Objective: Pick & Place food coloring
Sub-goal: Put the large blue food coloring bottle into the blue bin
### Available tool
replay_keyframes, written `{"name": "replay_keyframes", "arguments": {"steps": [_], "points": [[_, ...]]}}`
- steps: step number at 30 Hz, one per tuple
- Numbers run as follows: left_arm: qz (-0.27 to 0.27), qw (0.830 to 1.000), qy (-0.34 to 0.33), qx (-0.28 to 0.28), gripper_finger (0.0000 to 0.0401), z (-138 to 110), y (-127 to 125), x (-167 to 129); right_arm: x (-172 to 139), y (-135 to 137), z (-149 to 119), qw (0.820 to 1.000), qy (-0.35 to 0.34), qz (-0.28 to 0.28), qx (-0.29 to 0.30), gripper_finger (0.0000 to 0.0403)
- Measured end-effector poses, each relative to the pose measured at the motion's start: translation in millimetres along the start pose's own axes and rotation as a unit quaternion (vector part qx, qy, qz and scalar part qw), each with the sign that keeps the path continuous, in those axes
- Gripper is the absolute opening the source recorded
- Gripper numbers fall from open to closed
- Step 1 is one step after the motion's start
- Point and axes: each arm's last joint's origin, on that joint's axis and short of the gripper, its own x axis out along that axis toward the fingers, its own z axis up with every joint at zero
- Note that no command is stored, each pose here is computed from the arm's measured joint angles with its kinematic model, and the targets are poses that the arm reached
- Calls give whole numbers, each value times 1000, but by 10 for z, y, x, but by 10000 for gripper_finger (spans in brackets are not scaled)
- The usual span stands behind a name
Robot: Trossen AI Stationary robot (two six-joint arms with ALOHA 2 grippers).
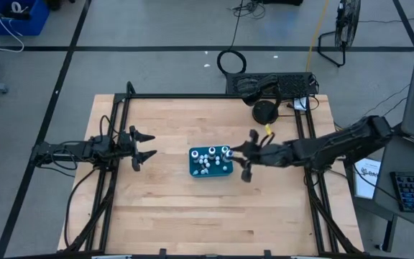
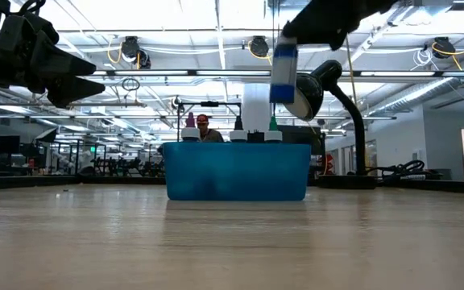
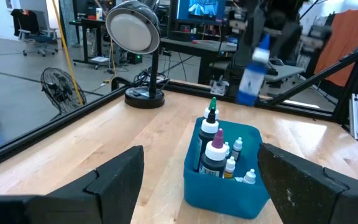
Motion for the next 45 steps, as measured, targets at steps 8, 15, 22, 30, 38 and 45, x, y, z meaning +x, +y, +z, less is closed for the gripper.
{"name": "replay_keyframes", "arguments": {"steps": [8,15,22,30,38,45], "points": [[0,1000,0,0,308,0,0,0,324,117,-230,998,63,1,15,99],[0,1000,0,0,308,0,0,0,510,206,-368,996,84,23,34,99],[0,1000,0,0,308,0,0,0,606,237,-513,992,120,24,44,99],[0,1000,0,0,308,1,0,0,634,247,-573,989,135,21,54,99],[0,1000,0,0,308,0,0,0,621,199,-716,986,147,8,75,99],[0,1000,0,0,308,1,0,0,625,204,-750,988,125,16,84,102]]}}
